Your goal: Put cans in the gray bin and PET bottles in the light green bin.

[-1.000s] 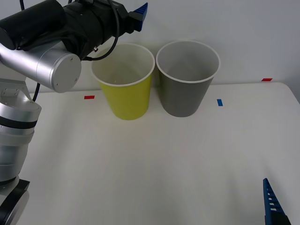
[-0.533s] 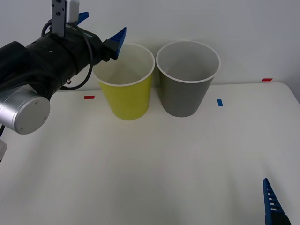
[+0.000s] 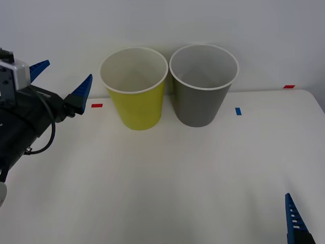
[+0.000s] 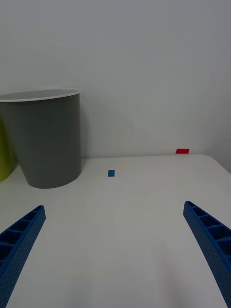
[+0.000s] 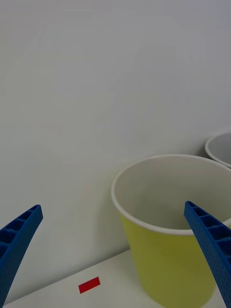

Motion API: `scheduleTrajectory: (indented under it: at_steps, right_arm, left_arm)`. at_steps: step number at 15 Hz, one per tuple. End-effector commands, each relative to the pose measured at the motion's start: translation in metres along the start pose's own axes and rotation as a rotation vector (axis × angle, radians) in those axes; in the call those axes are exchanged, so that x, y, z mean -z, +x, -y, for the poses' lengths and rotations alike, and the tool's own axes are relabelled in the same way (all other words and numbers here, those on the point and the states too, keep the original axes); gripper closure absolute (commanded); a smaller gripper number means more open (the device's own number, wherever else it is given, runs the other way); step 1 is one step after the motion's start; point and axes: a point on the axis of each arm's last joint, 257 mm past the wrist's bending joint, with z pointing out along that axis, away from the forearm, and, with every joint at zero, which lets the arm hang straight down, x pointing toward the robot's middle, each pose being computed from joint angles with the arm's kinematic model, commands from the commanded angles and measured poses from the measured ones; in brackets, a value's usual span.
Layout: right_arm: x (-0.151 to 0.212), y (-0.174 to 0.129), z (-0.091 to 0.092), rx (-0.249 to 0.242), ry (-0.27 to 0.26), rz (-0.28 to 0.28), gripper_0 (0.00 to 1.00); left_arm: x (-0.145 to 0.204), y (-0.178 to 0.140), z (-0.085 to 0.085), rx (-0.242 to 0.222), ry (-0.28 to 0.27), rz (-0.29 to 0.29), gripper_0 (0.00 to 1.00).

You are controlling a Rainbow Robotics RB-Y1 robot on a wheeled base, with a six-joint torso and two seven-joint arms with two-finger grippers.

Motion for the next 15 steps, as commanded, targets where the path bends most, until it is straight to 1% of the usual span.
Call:
scheduleTrajectory:
  at_steps: [1,3,4,5,8,9,12,13,14,15]
  right_arm:
    - [0.000,0.000,0.000,0.000,0.000,0.000,0.00]
    - [0.000,0.000,0.000,0.000,0.000,0.000,0.00]
    - [0.000,0.000,0.000,0.000,0.000,0.000,0.00]
    - [0.000,0.000,0.000,0.000,0.000,0.000,0.00]
    - [0.000,0.000,0.000,0.000,0.000,0.000,0.00]
    - [0.000,0.000,0.000,0.000,0.000,0.000,0.00]
    - [0.000,0.000,0.000,0.000,0.000,0.000,0.00]
    - [0.000,0.000,0.000,0.000,0.000,0.000,0.00]
    - [0.000,0.000,0.000,0.000,0.000,0.000,0.00]
    - [0.000,0.000,0.000,0.000,0.000,0.000,0.00]
  left_arm:
    - [0.026,0.015,-0.009,0.012,-0.033,0.008,0.00]
    - [0.040,0.025,-0.011,0.014,-0.048,0.006,0.00]
    - [0.048,0.031,-0.010,0.024,-0.054,0.009,0.00]
    - [0.058,0.037,-0.006,0.036,-0.054,0.012,0.00]
    - [0.081,0.048,-0.005,0.066,-0.084,0.024,0.00]
    - [0.090,0.051,0.000,0.073,-0.085,0.033,0.00]
    - [0.112,0.063,0.003,0.081,-0.110,0.030,0.00]
    - [0.119,0.068,0.004,0.081,-0.121,0.036,0.00]
    - [0.128,0.076,0.008,0.040,-0.123,0.045,0.00]
    - [0.134,0.082,0.009,0.034,-0.127,0.053,0.00]
